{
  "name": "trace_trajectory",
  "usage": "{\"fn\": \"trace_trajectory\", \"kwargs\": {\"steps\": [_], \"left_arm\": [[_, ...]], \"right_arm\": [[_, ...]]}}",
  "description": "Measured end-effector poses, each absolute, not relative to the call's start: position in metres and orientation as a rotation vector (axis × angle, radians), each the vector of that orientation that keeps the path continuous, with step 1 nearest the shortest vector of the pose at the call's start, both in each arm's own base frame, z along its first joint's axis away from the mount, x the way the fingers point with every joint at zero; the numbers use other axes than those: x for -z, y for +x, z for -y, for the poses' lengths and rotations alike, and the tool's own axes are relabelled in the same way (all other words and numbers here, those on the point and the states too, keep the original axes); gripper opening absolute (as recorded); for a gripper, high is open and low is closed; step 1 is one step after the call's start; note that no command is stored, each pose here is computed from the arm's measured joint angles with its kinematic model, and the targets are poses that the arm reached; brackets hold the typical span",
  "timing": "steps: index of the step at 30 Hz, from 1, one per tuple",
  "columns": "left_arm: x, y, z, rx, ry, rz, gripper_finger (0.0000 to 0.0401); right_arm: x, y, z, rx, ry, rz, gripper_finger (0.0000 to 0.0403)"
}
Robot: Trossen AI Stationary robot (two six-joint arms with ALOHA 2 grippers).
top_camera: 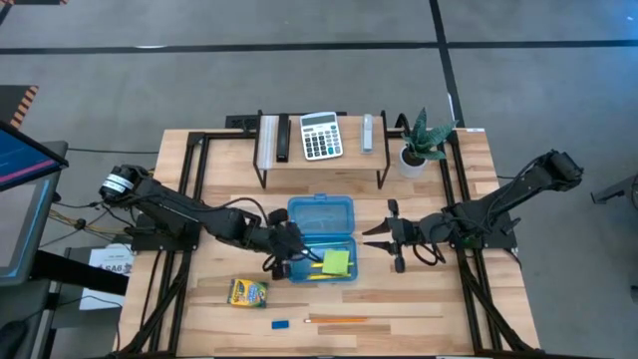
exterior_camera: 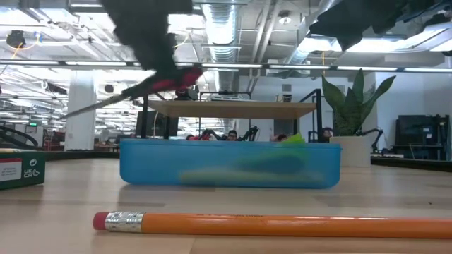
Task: Pack school essentials
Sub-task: Put the black scissor into the blue supply box, then put the orange pencil into the blue supply box
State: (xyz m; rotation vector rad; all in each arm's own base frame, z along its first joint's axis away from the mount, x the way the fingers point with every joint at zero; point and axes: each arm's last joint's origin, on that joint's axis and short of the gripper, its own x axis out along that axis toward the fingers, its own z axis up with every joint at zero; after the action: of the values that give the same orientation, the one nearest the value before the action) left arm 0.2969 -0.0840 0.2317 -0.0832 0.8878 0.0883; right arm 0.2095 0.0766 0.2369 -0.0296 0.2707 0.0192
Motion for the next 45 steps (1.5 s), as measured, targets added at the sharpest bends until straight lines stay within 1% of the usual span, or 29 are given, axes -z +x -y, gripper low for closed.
{"fn": "trace_trajectory", "kwargs": {"steps": [2, 6, 12, 14, 17, 21, 26, 31, 40, 42, 45], "left_arm": [[-0.233, 0.309, 0.086, -0.048, -0.087, -0.821, 0.004], [-0.227, 0.332, 0.086, -0.009, -0.084, -0.792, 0.0042], [-0.214, 0.371, 0.083, 0.034, -0.069, -0.832, 0.0046], [-0.213, 0.385, 0.082, 0.061, -0.071, -0.816, 0.0046], [-0.208, 0.399, 0.081, 0.066, -0.059, -0.85, 0.0046], [-0.204, 0.412, 0.077, 0.073, -0.065, -0.859, 0.0047], [-0.196, 0.413, 0.071, 0.054, -0.077, -0.89, 0.0051], [-0.197, 0.413, 0.07, 0.057, -0.092, -0.894, 0.0077], [-0.198, 0.412, 0.07, 0.043, -0.089, -0.9, 0.016], [-0.202, 0.41, 0.07, 0.047, -0.083, -0.893, 0.0171], [-0.216, 0.407, 0.069, 0.052, -0.081, -0.861, 0.0176]], "right_arm": [[-0.237, 0.209, -0.077, -0.019, -0.03, -0.271, 0.0128], [-0.237, 0.209, -0.077, -0.019, -0.03, -0.272, 0.0128], [-0.236, 0.209, -0.076, -0.019, -0.034, -0.278, 0.0128], [-0.236, 0.209, -0.076, -0.019, -0.035, -0.281, 0.0128], [-0.236, 0.209, -0.076, -0.019, -0.035, -0.283, 0.0128], [-0.235, 0.209, -0.076, -0.019, -0.039, -0.292, 0.0128], [-0.235, 0.209, -0.076, -0.019, -0.041, -0.298, 0.0128], [-0.235, 0.209, -0.076, -0.019, -0.039, -0.294, 0.0128], [-0.234, 0.209, -0.076, -0.018, -0.041, -0.298, 0.0128], [-0.234, 0.209, -0.076, -0.018, -0.041, -0.298, 0.0128], [-0.234, 0.209, -0.076, -0.018, -0.041, -0.299, 0.0128]]}}
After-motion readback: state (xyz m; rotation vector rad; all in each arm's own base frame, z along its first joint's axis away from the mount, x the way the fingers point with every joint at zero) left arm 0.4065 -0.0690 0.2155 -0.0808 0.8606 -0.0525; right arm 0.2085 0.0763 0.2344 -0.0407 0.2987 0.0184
